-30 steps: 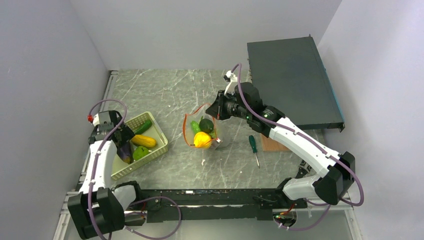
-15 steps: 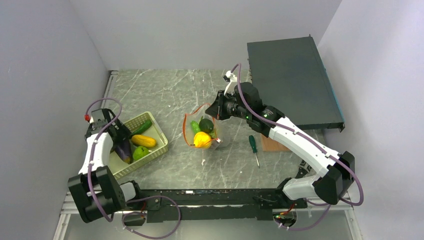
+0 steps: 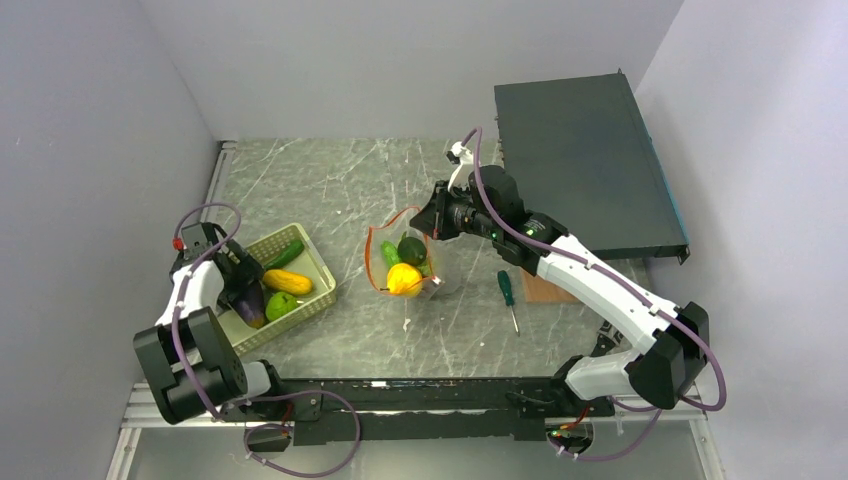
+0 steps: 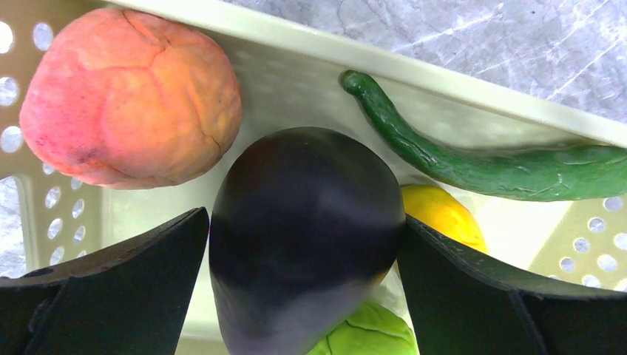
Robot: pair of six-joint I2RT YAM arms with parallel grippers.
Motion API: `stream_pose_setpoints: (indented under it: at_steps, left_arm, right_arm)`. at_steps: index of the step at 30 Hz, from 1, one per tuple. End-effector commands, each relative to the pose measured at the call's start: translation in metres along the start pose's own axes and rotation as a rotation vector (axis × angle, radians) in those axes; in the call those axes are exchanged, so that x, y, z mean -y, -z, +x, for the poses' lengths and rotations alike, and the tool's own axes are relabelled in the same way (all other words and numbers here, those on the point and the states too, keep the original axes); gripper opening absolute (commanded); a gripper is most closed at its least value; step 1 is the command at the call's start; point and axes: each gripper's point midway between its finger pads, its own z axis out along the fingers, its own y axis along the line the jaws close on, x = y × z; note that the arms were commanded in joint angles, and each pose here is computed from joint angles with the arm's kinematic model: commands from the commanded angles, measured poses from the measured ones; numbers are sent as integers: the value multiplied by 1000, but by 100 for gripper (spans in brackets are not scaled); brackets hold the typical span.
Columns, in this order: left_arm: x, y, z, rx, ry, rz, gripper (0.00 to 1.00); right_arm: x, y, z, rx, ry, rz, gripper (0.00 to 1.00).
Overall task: Place the food in the zip-top bag and seal the zipper
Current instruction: Pick up the fake vegetable from the bin.
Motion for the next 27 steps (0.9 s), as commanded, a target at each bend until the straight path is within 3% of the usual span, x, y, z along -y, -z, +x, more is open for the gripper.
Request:
stream_pose_setpoints:
  at_steps: [1, 6, 11, 17, 23, 27]
  left_arm:
    - [4, -2, -1, -16, 19, 15, 100]
    - [-4, 11, -15, 74, 1, -11, 82]
    - [-6, 30, -28, 158, -23, -6, 43]
    - [3, 57, -34, 220, -11, 52, 19]
    - [31, 106, -40, 301, -81, 227, 10]
    - [68, 149, -35, 307, -140, 467, 10]
  right_arm:
    - [-18, 8, -20, 75, 19, -68, 0]
    - [-19, 8, -21, 81, 18, -70, 0]
    - [-21, 9, -23, 83, 18, -77, 0]
    - [-22, 8, -22, 76, 19, -79, 0]
    - [-21, 8, -22, 76, 18, -75, 0]
    - [-20, 4, -20, 68, 12, -77, 0]
